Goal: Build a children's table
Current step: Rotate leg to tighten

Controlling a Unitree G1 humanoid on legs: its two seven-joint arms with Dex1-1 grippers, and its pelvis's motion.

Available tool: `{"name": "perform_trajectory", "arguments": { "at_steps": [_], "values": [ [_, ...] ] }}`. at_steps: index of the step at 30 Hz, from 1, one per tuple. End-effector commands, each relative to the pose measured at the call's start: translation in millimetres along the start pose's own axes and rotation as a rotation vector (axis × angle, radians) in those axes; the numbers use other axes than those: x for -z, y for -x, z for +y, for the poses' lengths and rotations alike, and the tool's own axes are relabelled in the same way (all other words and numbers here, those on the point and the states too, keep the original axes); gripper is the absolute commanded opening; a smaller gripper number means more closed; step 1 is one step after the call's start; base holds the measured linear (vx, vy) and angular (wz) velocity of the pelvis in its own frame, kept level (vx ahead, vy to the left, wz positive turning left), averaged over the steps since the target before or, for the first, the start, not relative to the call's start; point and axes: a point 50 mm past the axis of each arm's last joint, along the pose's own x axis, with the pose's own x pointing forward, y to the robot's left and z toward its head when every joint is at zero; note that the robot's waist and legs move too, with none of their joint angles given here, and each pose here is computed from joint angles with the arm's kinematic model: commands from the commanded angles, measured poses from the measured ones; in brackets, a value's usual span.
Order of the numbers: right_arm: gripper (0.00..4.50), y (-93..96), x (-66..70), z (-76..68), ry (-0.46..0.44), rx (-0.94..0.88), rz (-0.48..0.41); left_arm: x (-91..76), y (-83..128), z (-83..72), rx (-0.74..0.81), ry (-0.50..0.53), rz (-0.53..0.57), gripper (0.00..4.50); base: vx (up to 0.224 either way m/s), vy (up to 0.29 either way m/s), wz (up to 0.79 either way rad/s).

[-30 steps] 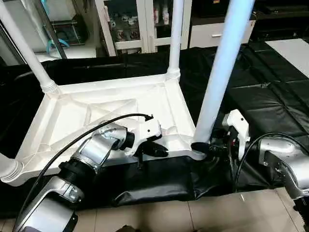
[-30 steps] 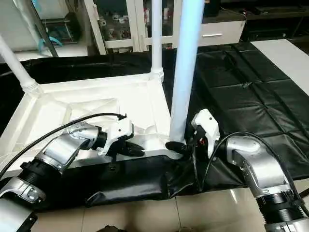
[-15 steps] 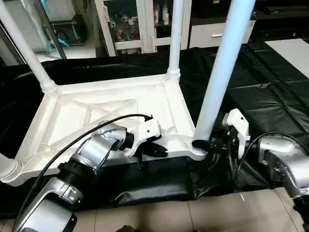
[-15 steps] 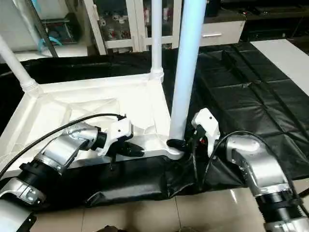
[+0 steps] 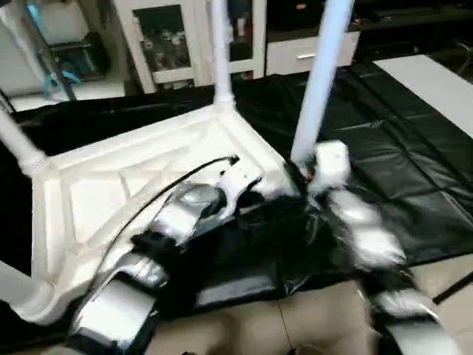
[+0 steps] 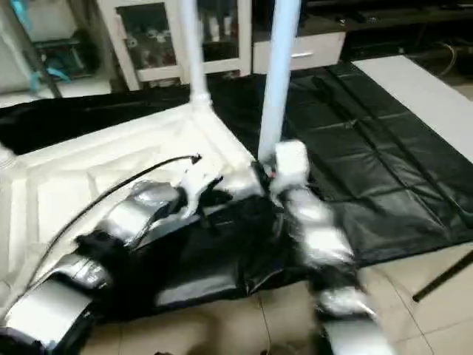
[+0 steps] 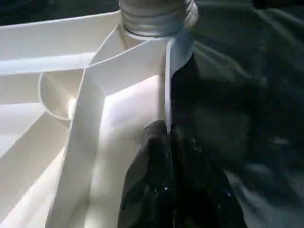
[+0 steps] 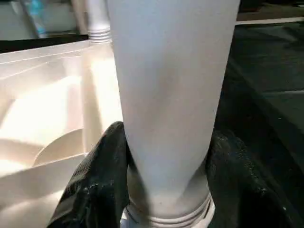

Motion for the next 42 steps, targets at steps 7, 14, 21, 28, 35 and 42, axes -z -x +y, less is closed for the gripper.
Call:
{"name": "perform_trajectory", "arguments": {
  "at_steps": [7, 14, 21, 28, 35, 42],
  "values": [
    [1.93, -19.6, 4.5, 37.5, -0.094, 0.196, 0.038, -18.0, -5, 18.1, -0.289, 0.004, -0.043, 0.00, 0.000, 0.000, 0.00],
    [2.65, -16.2, -7.8, 38.0, -0.076, 0.062, -0.094, -16.0, 1, 18.9, -0.229, -0.021, -0.079, 0.00, 0.000, 0.000, 0.00],
    [3.23, 9.3, -13.1, 9.2, -0.084, -0.025, -0.181, -4.7, 11, 14.9, -0.085, -0.053, -0.094, 0.00, 0.000, 0.000, 0.00],
    [3.84, 58.2, -18.1, -25.7, 0.071, -0.381, -0.061, 9.3, 26, 3.8, 0.155, -0.088, -0.071, 0.00, 0.000, 0.000, 0.00],
    [4.08, 91.3, -16.1, -42.8, 0.195, -0.647, 0.097, 7.7, 39, -12.9, 0.415, -0.144, -0.072, 0.00, 0.000, 0.000, 0.00],
    [4.08, 96.3, -21.4, -47.1, 0.218, -0.758, 0.157, 10.1, 48, -23.0, 0.558, -0.172, -0.031, 0.00, 0.000, 0.000, 0.00]
  ]
}}
